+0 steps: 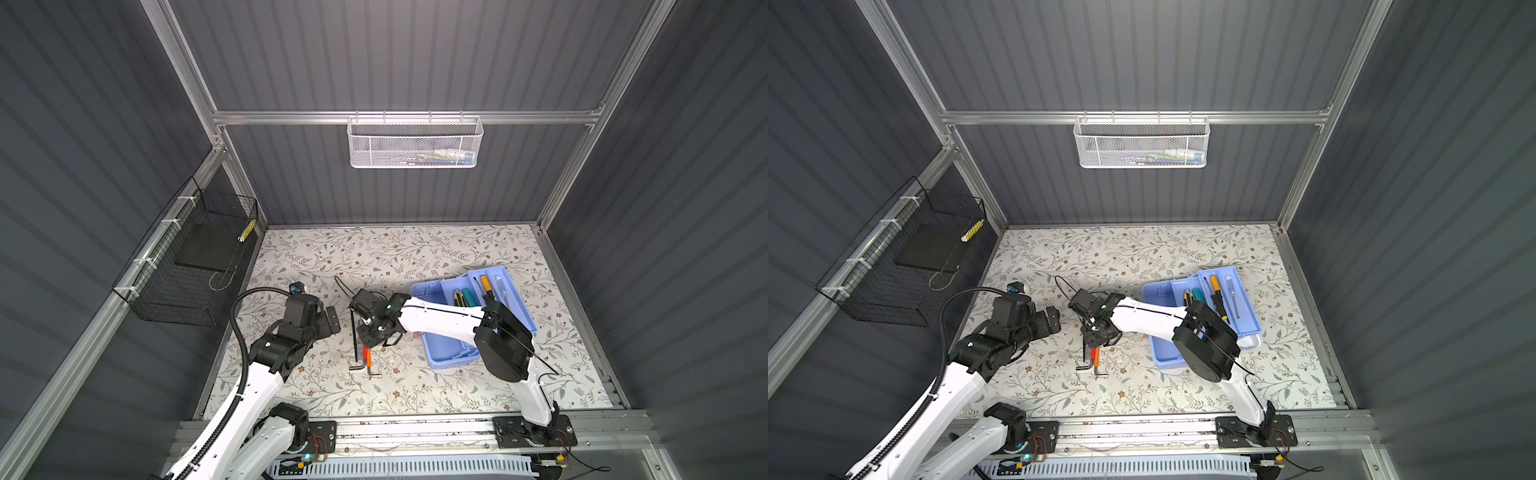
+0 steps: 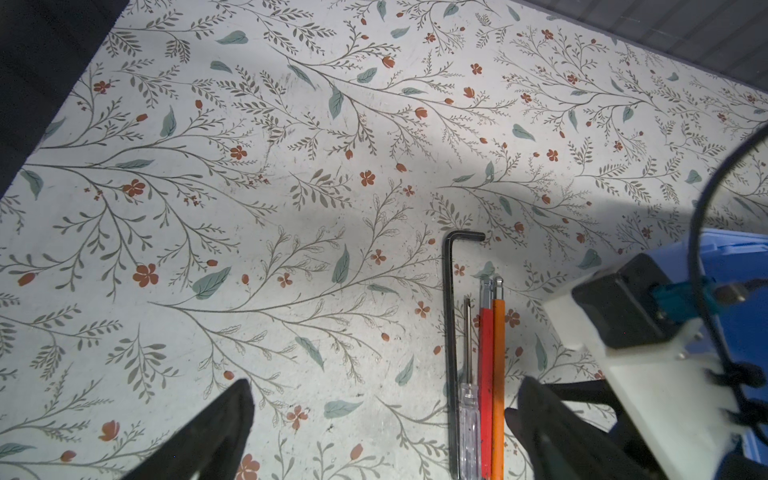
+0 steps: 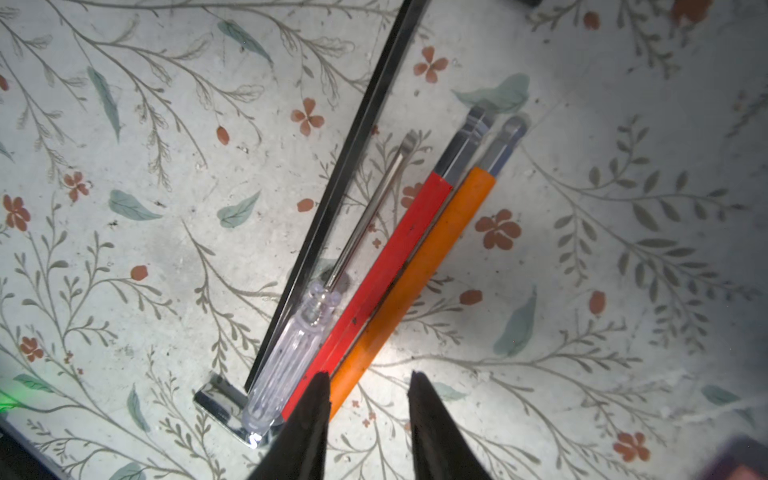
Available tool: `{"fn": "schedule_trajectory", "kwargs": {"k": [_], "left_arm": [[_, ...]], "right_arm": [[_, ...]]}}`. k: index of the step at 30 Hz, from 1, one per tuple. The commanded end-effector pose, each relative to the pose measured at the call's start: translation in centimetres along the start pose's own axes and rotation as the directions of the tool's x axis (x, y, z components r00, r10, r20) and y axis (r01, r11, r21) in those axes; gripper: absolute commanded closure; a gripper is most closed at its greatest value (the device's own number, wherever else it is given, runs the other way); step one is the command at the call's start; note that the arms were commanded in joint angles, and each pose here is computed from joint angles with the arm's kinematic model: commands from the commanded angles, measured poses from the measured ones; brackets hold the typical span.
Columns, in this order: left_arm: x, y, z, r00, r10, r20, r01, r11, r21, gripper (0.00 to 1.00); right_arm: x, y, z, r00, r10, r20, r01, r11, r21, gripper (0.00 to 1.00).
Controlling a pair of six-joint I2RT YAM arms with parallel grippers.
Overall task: Pack the tool kit
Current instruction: 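Lower the right gripper toward the orange pen and align the fingers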
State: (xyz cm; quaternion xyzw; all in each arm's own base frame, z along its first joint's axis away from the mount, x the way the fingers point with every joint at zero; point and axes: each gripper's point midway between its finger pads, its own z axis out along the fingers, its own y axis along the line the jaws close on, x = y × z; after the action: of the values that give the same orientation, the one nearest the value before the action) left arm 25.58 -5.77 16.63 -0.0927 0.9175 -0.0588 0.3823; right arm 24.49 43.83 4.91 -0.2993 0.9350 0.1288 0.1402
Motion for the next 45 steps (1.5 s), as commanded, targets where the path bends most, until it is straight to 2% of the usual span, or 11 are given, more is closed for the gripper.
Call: {"fn": "schedule_trajectory", "kwargs": {"k": [1, 14, 22, 27, 38, 45], "left_arm": [[-0.2, -0.3, -0.5, 1.0, -0.001, 0.004, 0.0, 1.0, 0.019, 0.0], [-0.6, -0.1, -0.9, 1.0, 0.009, 0.011, -0.009, 1.0, 0.004, 0.01], [-0.4, -0.5, -0.8, 1.0, 0.008, 0.027, -0.009, 0.999, 0.039, 0.01], [-0.7, -0.4, -1.1, 0.999, 0.027, 0.025, -0.028, 0.999, 0.024, 0.0], [-0.4, -0.4, -1.4, 0.999, 0.028, 0.038, -0.03, 0.999, 0.044, 0.0], [-0.6, -0.4, -1.8, 0.999, 0.037, 0.034, -0.038, 0.998, 0.044, 0.01]], "right_arm": [[0.1, -0.4, 0.3, 1.0, -0.013, -0.021, 0.013, 0.999, 0.033, 0.65], [0.4, -0.9, 1.8, 0.997, -0.003, -0.073, 0.008, 0.997, 0.076, 0.71], [1.2, -1.5, 2.2, 0.993, 0.017, -0.118, -0.003, 0.993, 0.114, 0.72], [2.2, -2.1, 1.7, 0.99, 0.031, -0.137, -0.013, 0.991, 0.131, 0.72], [3.3, -4.9, -0.3, 0.991, -0.014, -0.135, 0.043, 0.976, 0.215, 0.73], [3.1, -4.9, 0.3, 0.992, 0.016, -0.125, 0.005, 0.986, 0.166, 0.74]]}}
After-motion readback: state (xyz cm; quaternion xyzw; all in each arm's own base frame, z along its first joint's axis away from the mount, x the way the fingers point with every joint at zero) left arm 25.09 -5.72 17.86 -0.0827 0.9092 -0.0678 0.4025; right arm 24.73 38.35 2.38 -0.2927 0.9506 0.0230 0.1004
